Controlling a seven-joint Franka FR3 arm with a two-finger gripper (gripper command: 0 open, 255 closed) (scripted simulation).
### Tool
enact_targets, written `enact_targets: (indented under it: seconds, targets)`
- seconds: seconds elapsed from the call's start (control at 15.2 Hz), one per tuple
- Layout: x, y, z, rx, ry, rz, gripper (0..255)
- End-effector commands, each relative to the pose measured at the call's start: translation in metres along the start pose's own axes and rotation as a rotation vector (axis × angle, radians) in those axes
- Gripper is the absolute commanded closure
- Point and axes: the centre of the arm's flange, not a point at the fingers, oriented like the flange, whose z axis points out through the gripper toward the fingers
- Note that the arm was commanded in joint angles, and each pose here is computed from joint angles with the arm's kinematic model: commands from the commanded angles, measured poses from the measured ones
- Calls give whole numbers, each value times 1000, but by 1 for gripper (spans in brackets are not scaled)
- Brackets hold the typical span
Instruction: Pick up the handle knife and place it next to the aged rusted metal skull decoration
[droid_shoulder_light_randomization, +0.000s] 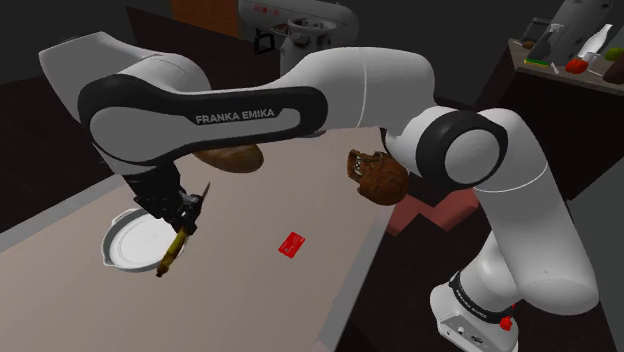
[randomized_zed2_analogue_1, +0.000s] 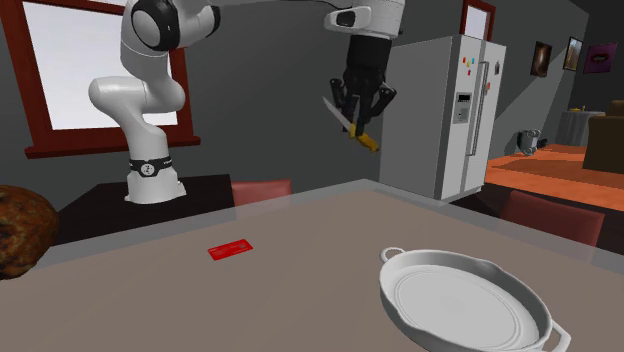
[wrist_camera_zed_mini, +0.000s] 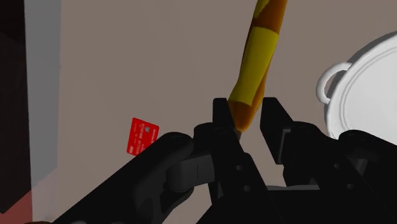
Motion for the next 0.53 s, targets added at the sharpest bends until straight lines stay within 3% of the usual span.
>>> enact_targets:
  seconds: [0.0, 0.46]
  targets:
    - [0, 2, -9, -1, 0, 0, 255]
    - [83, 42, -2, -1, 0, 0, 255]
